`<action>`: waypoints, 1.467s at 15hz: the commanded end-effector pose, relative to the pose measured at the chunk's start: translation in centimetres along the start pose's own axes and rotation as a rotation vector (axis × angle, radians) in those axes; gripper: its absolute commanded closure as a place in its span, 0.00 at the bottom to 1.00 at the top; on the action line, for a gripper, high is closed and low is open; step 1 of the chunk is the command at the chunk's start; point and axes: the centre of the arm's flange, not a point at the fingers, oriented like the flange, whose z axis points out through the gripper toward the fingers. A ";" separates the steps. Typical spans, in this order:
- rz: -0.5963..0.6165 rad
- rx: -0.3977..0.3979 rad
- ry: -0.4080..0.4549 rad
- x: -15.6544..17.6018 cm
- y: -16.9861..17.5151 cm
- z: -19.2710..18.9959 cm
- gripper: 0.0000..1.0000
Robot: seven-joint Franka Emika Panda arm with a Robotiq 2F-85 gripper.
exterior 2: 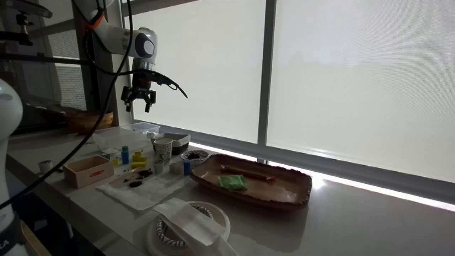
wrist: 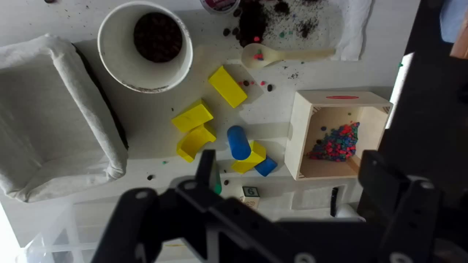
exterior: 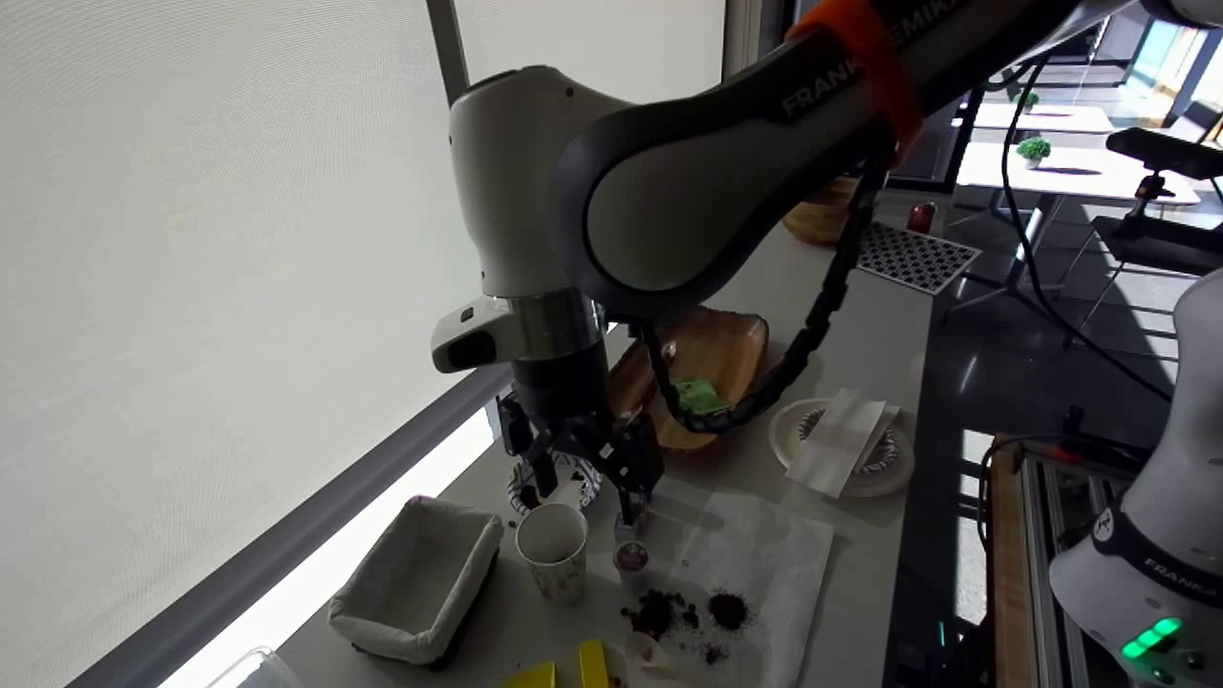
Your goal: Pick up the green block on the left, put it on the letter block on the right, pick up the blue block on the left and put it on the other letter block on the right
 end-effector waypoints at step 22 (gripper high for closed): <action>-0.032 -0.055 -0.241 11.6 -2.2 6.8 0.00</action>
